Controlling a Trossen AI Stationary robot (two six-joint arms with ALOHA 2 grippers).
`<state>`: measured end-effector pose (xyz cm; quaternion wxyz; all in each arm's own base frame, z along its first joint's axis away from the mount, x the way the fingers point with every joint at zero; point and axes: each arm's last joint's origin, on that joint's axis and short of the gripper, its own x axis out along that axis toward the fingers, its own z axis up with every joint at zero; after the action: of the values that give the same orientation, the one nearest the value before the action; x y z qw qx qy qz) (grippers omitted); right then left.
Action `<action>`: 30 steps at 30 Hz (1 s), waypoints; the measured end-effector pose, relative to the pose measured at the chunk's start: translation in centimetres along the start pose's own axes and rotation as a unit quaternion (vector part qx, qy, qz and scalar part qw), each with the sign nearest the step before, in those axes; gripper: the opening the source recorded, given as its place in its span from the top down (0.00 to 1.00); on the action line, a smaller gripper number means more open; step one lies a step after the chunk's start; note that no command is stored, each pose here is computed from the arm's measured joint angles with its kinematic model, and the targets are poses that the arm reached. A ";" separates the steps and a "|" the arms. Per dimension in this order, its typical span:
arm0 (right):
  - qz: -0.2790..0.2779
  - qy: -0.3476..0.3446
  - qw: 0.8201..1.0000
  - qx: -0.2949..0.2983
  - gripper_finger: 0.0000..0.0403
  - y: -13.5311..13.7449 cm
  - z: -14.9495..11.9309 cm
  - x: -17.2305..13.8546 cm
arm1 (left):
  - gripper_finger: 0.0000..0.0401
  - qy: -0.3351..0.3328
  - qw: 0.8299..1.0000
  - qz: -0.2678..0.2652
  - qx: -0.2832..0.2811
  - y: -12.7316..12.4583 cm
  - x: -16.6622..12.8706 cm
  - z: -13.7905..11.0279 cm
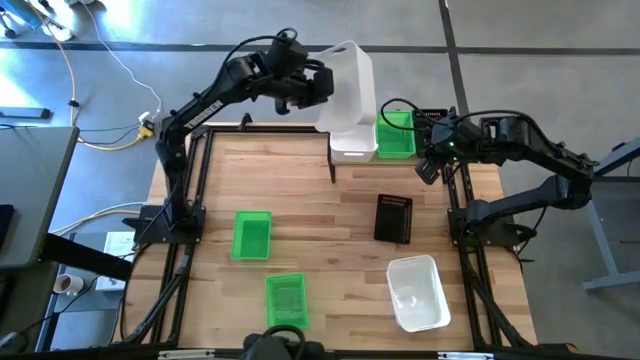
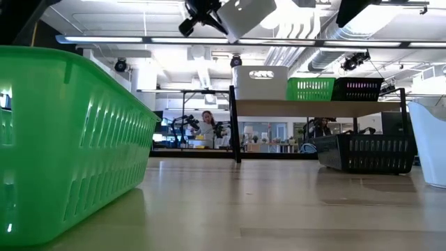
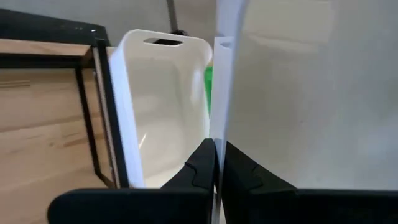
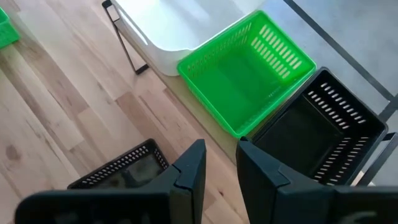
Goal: Stack baskets on shelf by color
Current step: Stack the top white bin on top of the white bin
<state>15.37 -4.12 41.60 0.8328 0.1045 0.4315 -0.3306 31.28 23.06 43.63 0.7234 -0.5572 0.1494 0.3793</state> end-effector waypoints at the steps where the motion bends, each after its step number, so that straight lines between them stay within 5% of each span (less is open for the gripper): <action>1: 0.000 0.000 1.000 0.000 0.81 0.0 0.0 0.0 | 1.00 0.002 1.000 0.006 -0.003 0.0 0.0 0.1; 21: -0.005 0.001 1.000 -0.011 0.81 0.0 0.0 0.0 | 1.00 0.013 0.996 0.085 -0.033 1.0 2.0 -0.6; 30: -0.015 -0.009 1.000 -0.011 0.81 -0.1 0.1 0.0 | 1.00 0.036 0.995 0.088 0.018 0.4 3.7 -2.2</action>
<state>15.42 -4.24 41.66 0.8328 0.0855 0.4289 -0.3392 33.91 22.54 40.27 0.6917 -0.5419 0.2303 0.4182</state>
